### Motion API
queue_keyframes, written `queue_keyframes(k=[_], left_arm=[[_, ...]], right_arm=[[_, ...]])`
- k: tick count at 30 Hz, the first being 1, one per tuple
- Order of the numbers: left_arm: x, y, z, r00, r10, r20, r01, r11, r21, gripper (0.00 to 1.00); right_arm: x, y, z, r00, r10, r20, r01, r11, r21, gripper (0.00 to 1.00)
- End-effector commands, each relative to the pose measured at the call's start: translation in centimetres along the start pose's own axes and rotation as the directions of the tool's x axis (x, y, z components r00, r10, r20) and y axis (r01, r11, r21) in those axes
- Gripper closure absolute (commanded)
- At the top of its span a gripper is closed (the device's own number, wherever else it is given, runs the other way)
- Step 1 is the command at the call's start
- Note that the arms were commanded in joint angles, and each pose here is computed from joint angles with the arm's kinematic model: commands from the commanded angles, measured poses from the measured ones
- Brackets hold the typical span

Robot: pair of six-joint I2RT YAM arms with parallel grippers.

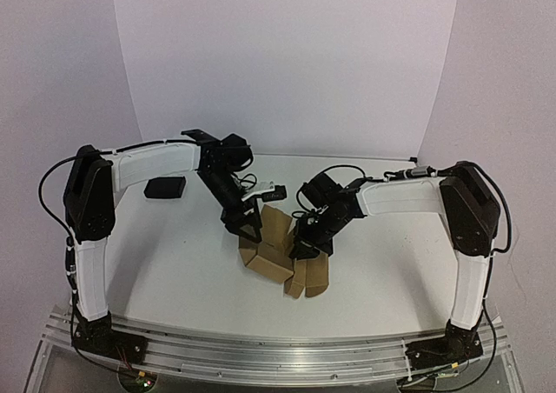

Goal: Fold the paper box

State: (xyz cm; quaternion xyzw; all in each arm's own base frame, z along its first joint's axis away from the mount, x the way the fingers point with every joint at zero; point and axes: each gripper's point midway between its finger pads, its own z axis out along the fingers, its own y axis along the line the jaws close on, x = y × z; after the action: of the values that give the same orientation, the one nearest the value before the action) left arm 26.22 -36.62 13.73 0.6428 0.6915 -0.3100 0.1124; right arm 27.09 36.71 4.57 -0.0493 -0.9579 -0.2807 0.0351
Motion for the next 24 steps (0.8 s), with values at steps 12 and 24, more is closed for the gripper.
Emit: queue_keyframes(k=[12, 24], left_arm=[[-15.8, -3.5, -21.8, 0.819, 0.295, 0.493, -0.106, 0.921, -0.375, 0.18], [-11.7, -7.2, -29.5, 0.538, 0.635, 0.555, -0.087, 0.697, -0.712, 0.0]], right_arm=[[-7.2, 7.9, -9.4, 0.938, 0.047, 0.344, 0.061, 0.953, -0.296, 1.0], [-10.4, 17.1, -25.7, 0.646, 0.203, 0.736, 0.414, 0.717, -0.561, 1.0]])
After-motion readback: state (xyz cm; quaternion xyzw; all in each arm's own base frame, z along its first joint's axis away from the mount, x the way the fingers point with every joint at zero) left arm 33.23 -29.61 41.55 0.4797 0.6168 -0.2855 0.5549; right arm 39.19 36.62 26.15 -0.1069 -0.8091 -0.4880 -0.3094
